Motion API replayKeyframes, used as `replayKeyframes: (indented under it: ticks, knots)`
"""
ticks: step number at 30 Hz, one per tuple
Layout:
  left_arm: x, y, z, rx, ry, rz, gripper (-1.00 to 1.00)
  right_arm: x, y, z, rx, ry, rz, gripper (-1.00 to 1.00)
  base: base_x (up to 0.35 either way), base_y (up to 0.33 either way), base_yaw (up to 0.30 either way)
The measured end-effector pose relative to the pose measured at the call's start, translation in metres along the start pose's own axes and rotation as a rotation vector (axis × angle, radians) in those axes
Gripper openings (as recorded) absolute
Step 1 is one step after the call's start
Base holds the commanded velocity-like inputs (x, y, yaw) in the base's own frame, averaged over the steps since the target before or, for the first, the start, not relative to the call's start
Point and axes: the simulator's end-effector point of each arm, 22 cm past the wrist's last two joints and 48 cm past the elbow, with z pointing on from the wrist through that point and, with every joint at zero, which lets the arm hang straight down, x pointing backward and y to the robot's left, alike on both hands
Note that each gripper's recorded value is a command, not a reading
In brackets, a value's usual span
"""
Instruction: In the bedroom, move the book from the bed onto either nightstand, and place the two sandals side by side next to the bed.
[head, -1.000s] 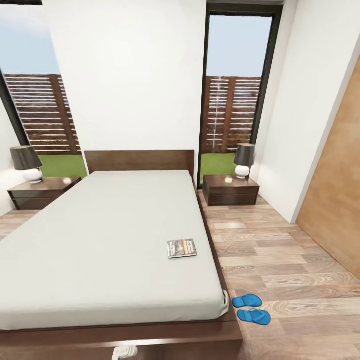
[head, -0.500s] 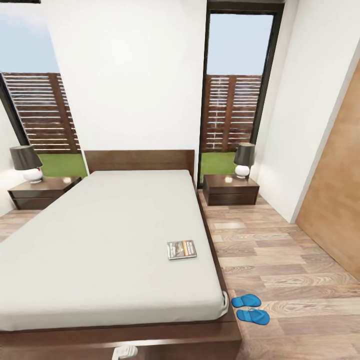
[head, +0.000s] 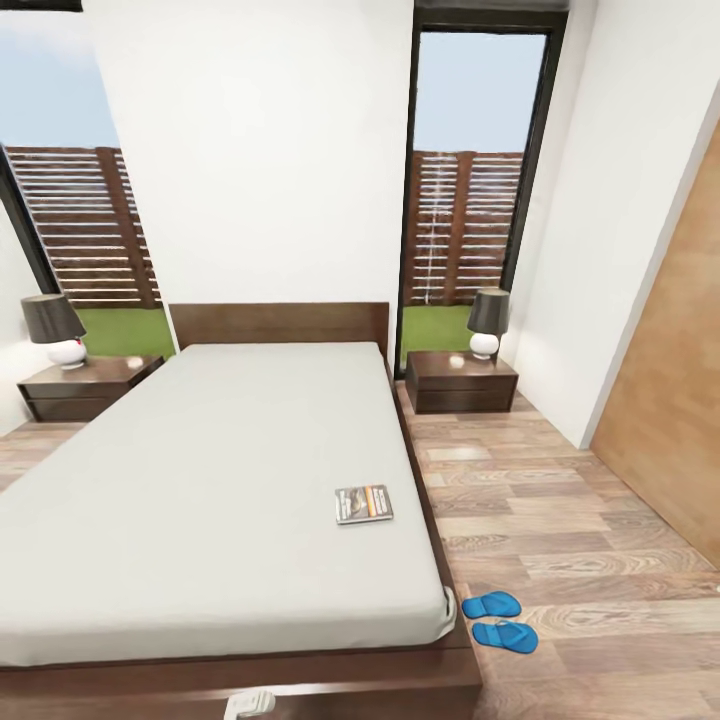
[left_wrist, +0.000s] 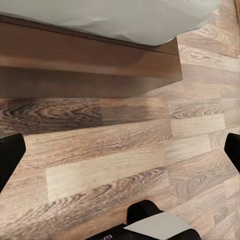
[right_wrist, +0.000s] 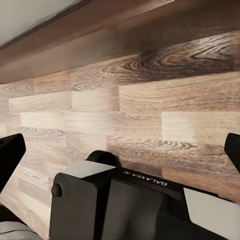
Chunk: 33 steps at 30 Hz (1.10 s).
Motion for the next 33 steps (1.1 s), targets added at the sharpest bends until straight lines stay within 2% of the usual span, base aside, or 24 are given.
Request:
replayKeyframes:
  ticks: [33]
  knots:
    - [-0.02,-0.029,-0.034,0.0,0.001,0.0,1.0,-0.01,0.031,-0.036,0.0,0.001,0.001,1.0,0.0,0.0,0.0]
